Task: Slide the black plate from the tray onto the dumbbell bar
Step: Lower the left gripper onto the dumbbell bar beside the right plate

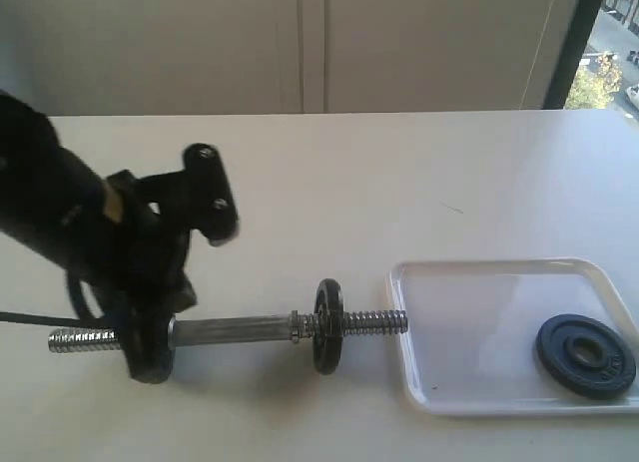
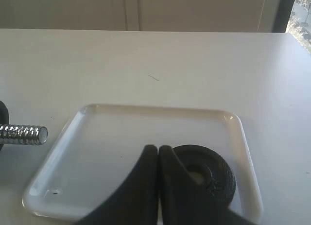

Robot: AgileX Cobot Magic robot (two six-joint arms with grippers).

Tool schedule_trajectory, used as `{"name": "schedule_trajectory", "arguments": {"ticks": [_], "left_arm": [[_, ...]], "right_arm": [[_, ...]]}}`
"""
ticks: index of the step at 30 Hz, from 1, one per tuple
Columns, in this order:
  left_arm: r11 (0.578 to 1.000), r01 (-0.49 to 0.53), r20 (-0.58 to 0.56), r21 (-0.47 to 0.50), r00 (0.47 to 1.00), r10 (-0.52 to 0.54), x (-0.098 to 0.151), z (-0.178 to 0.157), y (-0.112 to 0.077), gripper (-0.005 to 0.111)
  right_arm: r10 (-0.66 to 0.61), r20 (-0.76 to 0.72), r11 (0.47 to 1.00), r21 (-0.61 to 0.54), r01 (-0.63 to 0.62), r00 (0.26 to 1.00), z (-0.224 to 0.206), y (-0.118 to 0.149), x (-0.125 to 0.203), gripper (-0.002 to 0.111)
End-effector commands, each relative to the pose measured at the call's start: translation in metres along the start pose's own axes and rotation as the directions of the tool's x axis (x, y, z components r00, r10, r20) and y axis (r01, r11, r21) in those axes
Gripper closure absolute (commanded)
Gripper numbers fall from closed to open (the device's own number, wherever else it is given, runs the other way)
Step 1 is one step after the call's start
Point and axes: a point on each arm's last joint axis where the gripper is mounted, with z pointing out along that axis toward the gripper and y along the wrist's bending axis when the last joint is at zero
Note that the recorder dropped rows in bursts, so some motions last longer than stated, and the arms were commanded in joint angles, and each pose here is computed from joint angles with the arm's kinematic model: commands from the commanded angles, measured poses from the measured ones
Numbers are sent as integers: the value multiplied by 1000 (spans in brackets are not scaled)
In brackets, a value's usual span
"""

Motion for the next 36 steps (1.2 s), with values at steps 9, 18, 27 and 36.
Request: {"name": "schedule_trajectory", "arguments": {"ticks": [9,18,27,36], "left_arm": [[970,-239,39,36,971,237,-52,51,-16,101],[967,-251,30,34,968,250,-52,62,-16,43],[963,-263,-7,61,965,263,-50,84,-18,42],[960,-275,-8,56,961,276,-50,98,-19,42]], "right_arm": [[-3,10,1000,-4,3,1000,0,0,0,108],[-3,10,1000,-4,3,1000,0,0,0,108],[-3,10,1000,-4,3,1000,0,0,0,108],[-3,10,1000,-4,3,1000,0,0,0,108]]}}
